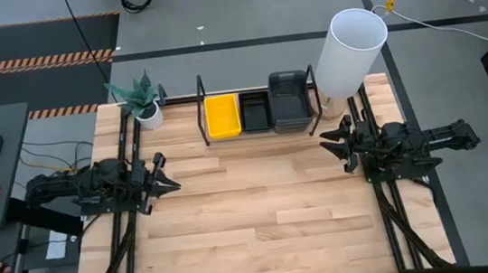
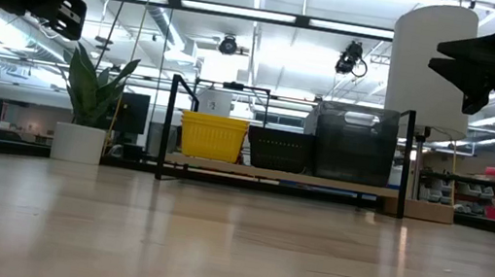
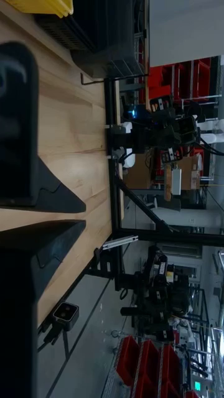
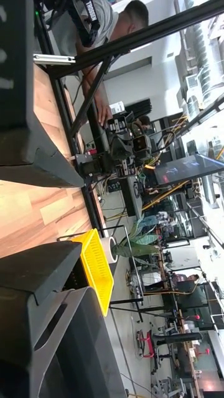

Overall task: Stack baskets on shelf by color
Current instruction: Return to Home Position

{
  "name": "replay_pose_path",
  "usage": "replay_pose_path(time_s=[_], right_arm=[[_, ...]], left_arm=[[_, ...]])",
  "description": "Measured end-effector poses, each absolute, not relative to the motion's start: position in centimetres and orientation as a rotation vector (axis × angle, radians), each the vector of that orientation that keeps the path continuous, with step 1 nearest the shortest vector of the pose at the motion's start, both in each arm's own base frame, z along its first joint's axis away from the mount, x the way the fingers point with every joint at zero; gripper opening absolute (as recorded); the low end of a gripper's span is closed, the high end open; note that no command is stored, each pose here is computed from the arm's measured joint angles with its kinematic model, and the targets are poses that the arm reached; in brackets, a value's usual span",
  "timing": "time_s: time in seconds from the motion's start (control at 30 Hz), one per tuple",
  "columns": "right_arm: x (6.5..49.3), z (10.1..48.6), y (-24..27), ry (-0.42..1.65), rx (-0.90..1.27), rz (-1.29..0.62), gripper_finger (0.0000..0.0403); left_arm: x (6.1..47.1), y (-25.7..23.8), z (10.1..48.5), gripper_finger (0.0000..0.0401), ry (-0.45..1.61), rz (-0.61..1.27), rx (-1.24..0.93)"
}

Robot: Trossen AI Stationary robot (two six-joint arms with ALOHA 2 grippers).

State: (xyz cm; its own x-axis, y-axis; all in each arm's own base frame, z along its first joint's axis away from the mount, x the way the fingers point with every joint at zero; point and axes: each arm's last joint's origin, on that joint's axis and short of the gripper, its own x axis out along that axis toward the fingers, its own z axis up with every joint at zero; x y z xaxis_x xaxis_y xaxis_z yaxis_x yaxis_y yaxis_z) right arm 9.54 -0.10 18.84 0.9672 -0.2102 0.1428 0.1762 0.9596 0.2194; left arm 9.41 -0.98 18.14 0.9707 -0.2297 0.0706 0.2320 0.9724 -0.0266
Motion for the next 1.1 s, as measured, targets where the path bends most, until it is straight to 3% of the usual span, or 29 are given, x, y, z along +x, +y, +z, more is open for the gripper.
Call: replay_pose_path(time_s=[1.1], right_arm=[[9.54, 18.84, -0.1, -0.166, 0.207, -0.197, 0.0155]], left_arm=[[9.41, -0.98, 18.13, 0.0039, -0.067, -0.233, -0.035]])
